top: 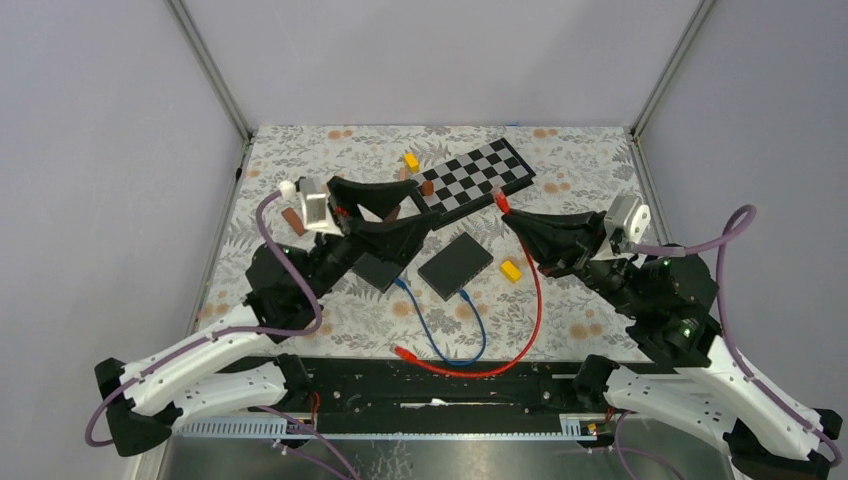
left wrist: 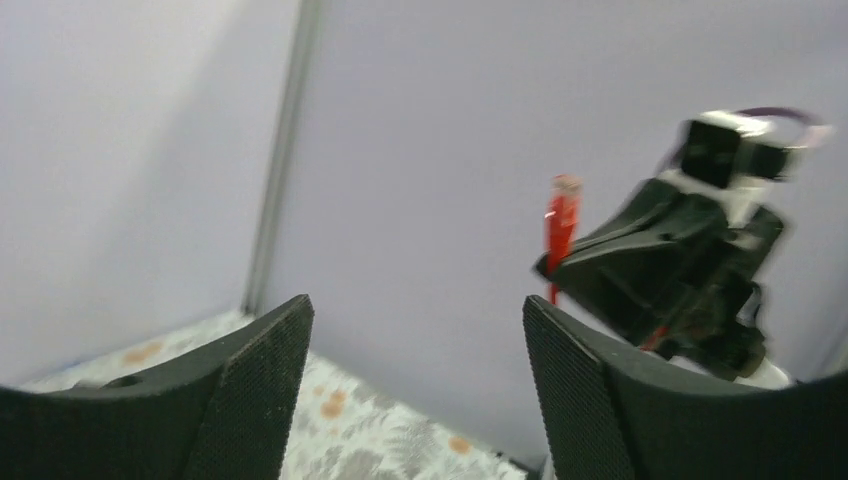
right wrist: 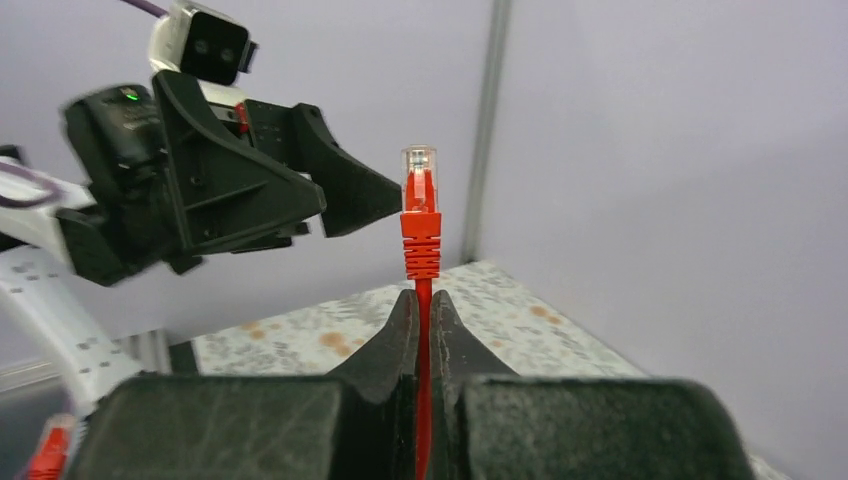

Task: Insert the plug into the switch port
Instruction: Pick up the connector from the center of the board, then insert the connector into the switch port.

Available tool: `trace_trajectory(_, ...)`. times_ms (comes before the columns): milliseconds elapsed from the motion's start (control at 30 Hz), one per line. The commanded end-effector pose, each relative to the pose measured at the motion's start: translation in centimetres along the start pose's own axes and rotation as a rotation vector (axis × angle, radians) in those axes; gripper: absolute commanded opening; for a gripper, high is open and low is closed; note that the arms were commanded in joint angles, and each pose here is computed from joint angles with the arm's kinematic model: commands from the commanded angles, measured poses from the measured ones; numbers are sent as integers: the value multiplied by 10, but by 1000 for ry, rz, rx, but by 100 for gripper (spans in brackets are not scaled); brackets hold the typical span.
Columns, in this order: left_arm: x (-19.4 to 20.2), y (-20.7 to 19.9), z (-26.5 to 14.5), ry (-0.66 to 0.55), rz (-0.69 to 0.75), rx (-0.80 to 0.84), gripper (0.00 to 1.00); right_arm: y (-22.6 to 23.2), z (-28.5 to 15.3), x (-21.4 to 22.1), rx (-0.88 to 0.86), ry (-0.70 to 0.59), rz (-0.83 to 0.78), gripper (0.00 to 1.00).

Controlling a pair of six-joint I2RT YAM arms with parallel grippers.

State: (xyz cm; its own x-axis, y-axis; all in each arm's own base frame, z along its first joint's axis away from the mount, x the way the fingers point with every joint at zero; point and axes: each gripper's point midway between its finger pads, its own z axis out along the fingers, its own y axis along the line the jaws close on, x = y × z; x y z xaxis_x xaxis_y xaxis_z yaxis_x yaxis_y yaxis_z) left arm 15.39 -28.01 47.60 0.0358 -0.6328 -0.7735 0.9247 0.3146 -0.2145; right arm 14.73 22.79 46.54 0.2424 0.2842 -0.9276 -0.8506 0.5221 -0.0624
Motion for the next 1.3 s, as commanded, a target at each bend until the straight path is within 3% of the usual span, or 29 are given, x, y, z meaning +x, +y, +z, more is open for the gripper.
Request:
trace_trajectory(0,61,59,-23,336,-45,-367,86,-35,-10,10,165,105,-139,0)
trace_trajectory(67,81,66,-34,438,-59,-424,98,-48,-12,8,227,118,-189,0)
trace_trajectory(300,124,76,-64,643,-75,-481,99,-57,-17,-12,269,65,-249,0)
trace_trajectory(500,142,73,-71,702,-94,-433,99,-33,-11,-20,159,73,-107,0)
trace_trajectory(700,159,110,-99,793,-46,-659,99,21,2,-29,-92,45,146,0)
trace_trajectory(900,163,118,-113,778,-75,-741,99,57,-1,-64,-278,-137,388,0)
trace_trajectory(1267,162,126,-129,742,-62,-789,99,69,-2,-67,-347,-196,578,0)
